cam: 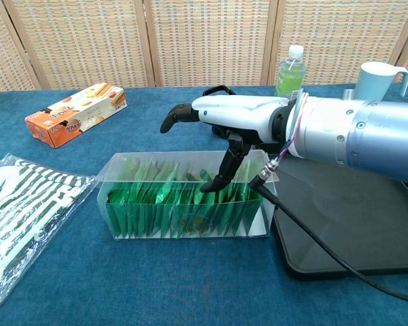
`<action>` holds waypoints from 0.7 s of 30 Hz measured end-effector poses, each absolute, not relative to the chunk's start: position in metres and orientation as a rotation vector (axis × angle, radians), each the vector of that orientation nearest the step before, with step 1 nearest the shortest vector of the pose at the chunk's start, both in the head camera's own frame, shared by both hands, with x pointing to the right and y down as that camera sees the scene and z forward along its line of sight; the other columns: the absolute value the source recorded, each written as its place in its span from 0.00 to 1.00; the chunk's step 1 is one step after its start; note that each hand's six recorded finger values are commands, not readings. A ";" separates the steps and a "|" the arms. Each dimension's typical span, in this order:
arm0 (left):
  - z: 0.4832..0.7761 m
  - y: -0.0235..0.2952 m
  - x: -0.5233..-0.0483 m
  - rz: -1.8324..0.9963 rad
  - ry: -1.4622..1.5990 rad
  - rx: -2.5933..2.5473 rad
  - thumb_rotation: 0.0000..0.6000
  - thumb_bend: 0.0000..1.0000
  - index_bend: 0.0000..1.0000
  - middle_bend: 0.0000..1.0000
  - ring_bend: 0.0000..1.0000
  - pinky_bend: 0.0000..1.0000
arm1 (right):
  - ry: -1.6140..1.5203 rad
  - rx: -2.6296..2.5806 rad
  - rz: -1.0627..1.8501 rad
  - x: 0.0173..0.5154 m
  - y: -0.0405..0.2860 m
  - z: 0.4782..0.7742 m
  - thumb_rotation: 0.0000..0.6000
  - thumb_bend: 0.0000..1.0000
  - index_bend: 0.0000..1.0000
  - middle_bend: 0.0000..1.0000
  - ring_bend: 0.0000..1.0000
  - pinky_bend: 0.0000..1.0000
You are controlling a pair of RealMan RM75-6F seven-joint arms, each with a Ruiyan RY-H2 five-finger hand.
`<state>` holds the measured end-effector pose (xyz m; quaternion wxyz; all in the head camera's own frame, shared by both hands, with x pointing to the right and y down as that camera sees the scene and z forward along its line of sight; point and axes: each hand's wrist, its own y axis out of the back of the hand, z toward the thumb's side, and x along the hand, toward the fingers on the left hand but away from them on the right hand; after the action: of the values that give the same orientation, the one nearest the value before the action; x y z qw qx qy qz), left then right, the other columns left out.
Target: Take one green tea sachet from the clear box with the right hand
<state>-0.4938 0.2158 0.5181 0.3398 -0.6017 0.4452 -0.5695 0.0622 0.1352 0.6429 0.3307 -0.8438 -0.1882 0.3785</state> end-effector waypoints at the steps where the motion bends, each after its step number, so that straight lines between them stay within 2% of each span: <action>1: 0.518 0.216 -0.494 -1.482 1.159 -1.566 1.00 0.07 0.00 0.00 0.00 0.00 | -0.493 -2.203 0.990 0.062 0.135 0.643 1.00 0.52 0.19 0.00 0.00 0.00; 4: 0.518 0.216 -0.494 -1.481 1.161 -1.567 1.00 0.07 0.00 0.00 0.00 0.00 | -0.501 -2.192 0.989 0.061 0.135 0.643 1.00 0.60 0.20 0.00 0.00 0.00; 6: 0.518 0.216 -0.494 -1.482 1.163 -1.568 1.00 0.07 0.00 0.00 0.00 0.00 | -0.512 -2.185 0.983 0.060 0.133 0.640 1.00 0.62 0.21 0.00 0.00 0.00; 13: 0.517 0.215 -0.495 -1.481 1.168 -1.572 1.00 0.07 0.00 0.00 0.00 0.00 | -0.586 -2.155 0.958 0.058 0.115 0.629 1.00 0.63 0.23 0.00 0.00 0.00; 21: 0.517 0.214 -0.498 -1.483 1.178 -1.578 1.00 0.07 0.00 0.00 0.00 0.00 | -0.747 -2.095 1.012 0.062 0.071 0.625 1.00 0.63 0.23 0.00 0.00 0.00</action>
<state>-0.4982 0.2139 0.5168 0.3319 -0.6038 0.4507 -0.5676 0.0623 0.0707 0.6253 0.3421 -0.8055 -0.2874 0.3892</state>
